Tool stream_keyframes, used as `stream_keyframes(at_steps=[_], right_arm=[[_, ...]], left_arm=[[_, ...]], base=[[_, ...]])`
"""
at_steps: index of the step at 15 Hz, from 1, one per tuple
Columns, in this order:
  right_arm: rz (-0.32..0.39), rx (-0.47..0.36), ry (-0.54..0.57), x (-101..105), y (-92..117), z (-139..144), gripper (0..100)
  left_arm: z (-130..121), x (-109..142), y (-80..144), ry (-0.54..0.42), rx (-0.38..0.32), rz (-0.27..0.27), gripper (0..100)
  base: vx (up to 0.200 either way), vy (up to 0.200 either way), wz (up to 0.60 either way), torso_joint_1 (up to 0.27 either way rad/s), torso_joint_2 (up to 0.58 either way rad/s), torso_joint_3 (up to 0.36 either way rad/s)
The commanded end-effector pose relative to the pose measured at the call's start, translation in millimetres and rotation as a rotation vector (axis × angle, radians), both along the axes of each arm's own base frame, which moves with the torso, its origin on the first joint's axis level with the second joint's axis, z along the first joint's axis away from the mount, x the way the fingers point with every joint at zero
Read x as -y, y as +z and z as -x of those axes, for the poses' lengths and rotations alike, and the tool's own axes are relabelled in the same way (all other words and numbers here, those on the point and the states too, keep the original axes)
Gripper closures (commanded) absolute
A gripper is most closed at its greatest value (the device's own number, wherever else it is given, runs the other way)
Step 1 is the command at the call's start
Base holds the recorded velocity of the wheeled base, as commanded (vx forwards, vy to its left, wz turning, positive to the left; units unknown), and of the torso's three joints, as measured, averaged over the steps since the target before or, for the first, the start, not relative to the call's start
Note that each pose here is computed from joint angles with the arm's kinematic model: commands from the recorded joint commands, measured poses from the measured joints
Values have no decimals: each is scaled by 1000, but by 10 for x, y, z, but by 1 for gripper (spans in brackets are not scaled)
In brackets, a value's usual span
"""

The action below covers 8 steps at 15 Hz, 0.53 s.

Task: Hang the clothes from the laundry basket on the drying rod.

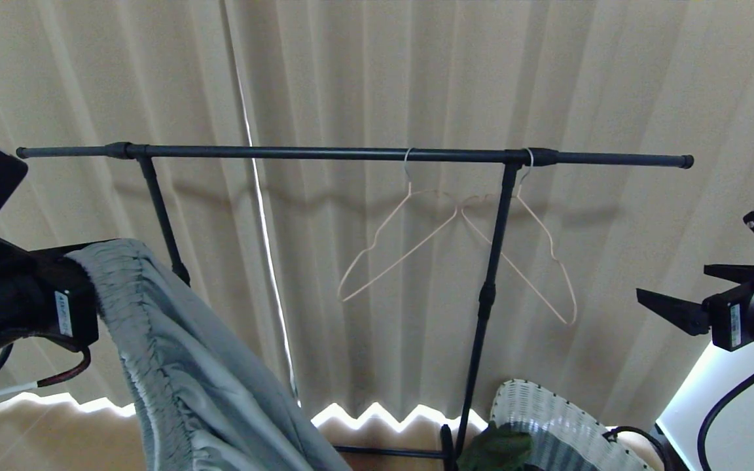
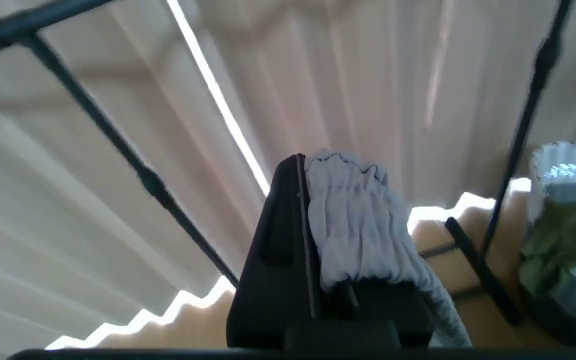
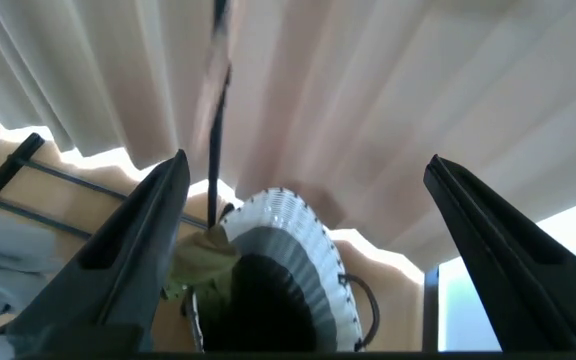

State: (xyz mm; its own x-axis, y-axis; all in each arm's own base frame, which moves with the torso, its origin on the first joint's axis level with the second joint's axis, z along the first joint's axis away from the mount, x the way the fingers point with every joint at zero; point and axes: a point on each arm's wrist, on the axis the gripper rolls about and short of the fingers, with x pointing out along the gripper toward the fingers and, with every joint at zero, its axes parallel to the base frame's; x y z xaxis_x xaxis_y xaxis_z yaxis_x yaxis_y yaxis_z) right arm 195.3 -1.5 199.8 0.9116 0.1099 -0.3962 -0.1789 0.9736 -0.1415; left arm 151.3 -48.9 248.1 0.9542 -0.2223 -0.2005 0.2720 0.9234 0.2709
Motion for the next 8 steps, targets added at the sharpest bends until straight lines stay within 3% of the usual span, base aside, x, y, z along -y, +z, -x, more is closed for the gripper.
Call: stream_keyframes(at_steps=[1,6,8], right_arm=[[0,0,4,-8,3,-2,0],[0,0,28,-56,21,2,0],[2,6,47,-97,40,-2,0]], left_arm=[[7,-1,3,-1,2,0,100],[51,-16,-30,-1,1,-1,100],[109,-36,-78,-3,-3,-6,100]], base=[[200,0,0,-17,-7,2],[200,0,0,8,3,0],[0,0,0,0,0,0]])
